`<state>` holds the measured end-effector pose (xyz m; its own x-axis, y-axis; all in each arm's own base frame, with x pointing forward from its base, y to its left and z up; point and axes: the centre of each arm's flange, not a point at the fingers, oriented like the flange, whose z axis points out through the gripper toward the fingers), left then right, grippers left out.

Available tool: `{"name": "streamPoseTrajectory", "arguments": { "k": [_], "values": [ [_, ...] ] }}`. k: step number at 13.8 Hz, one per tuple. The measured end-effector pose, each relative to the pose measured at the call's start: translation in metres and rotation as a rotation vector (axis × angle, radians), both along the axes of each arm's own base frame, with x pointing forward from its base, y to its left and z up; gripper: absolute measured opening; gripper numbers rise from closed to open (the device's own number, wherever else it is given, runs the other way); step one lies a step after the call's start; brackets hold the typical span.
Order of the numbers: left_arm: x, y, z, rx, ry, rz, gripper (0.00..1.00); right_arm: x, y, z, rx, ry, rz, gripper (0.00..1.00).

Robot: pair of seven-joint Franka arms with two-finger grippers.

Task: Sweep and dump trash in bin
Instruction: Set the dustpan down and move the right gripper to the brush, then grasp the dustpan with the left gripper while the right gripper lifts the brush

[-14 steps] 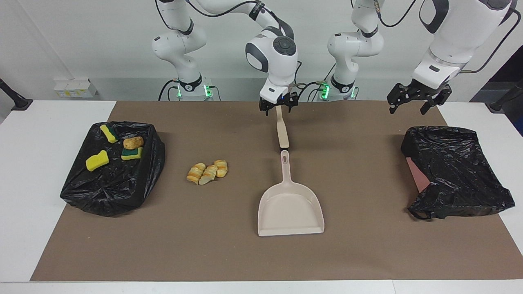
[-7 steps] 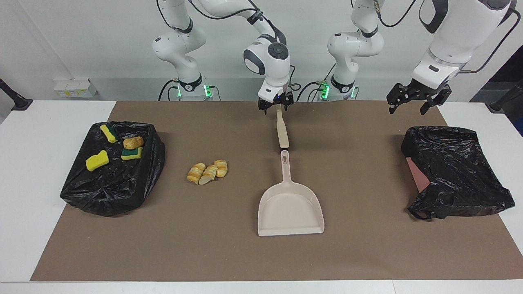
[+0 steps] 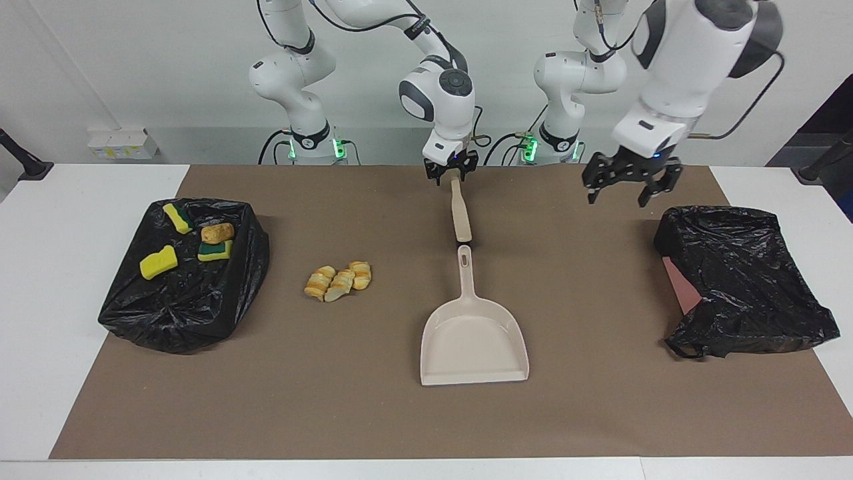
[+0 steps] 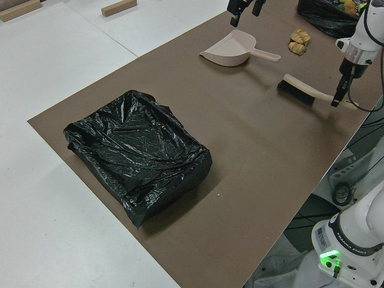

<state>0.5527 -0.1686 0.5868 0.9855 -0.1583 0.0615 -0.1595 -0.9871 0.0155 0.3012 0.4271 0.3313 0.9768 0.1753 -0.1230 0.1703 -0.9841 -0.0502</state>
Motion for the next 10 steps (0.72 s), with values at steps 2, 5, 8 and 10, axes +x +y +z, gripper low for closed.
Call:
{"name": "streamPoseTrajectory", "arguments": {
  "k": [2,5,8,10],
  "values": [
    [0.004,-0.031,-0.022,-0.006,-0.001,-0.013,1.0,0.0,0.0,0.001,0.001,-0.001,-0.001,0.3],
    [0.014,-0.077,-0.065,-0.021,0.0,0.023,1.0,0.003,-0.001,0.001,0.002,-0.001,-0.006,0.26],
    [0.02,-0.127,-0.119,-0.034,0.006,0.043,1.0,0.014,-0.012,0.008,-0.012,0.009,-0.027,0.26],
    [0.022,-0.146,-0.14,-0.044,-0.001,0.041,1.0,0.031,-0.033,0.027,-0.025,0.017,-0.035,0.26]
  ]
}}
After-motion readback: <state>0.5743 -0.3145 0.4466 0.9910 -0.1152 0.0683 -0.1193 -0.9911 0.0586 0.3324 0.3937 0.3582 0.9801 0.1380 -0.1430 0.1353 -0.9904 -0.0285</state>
